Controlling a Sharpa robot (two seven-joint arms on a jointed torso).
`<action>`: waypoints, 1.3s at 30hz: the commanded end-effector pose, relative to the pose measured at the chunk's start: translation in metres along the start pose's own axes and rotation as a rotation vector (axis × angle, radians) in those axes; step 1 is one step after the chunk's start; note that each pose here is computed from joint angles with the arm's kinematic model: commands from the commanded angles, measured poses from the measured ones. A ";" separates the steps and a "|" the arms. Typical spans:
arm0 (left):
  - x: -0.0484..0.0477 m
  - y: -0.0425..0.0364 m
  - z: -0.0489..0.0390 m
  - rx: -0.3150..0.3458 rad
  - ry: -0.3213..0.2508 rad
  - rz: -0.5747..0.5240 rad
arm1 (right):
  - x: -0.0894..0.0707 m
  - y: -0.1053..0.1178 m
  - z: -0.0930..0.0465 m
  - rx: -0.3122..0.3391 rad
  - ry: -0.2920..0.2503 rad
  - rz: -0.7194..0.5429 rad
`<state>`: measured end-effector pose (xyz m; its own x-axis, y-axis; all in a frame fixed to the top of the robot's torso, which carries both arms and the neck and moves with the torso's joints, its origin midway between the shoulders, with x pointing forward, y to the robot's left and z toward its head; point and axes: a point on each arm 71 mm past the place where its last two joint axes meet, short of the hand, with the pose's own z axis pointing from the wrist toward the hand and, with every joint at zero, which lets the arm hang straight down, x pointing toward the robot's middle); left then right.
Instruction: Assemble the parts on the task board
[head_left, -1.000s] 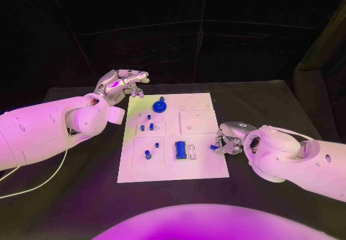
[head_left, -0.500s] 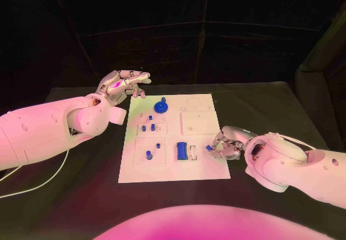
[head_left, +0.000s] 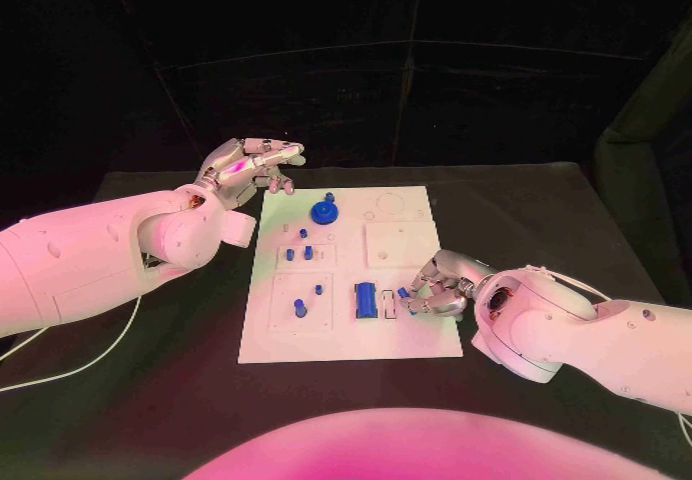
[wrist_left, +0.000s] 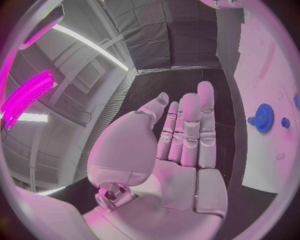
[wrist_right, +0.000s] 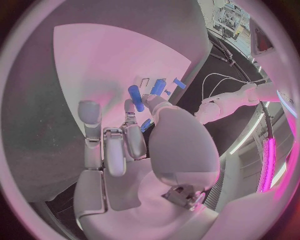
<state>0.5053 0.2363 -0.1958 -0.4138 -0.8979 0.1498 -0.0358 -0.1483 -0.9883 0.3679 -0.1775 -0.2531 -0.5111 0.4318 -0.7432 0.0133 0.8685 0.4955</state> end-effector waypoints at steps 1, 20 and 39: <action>0.0015 -0.0011 0.0004 0.005 0.009 -0.007 | 0.002 0.001 0.003 0.017 0.027 0.028; 0.0028 -0.0007 0.0012 0.003 0.014 -0.009 | 0.013 0.013 0.015 0.023 0.085 -0.004; 0.0031 -0.0005 0.0012 -0.001 0.017 -0.010 | 0.013 0.015 0.017 0.000 0.063 -0.007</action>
<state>0.5054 0.2345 -0.1961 -0.4179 -0.8958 0.1514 -0.0402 -0.1482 -0.9881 0.3763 -0.1555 -0.2647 -0.5728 0.4091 -0.7103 0.0283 0.8759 0.4816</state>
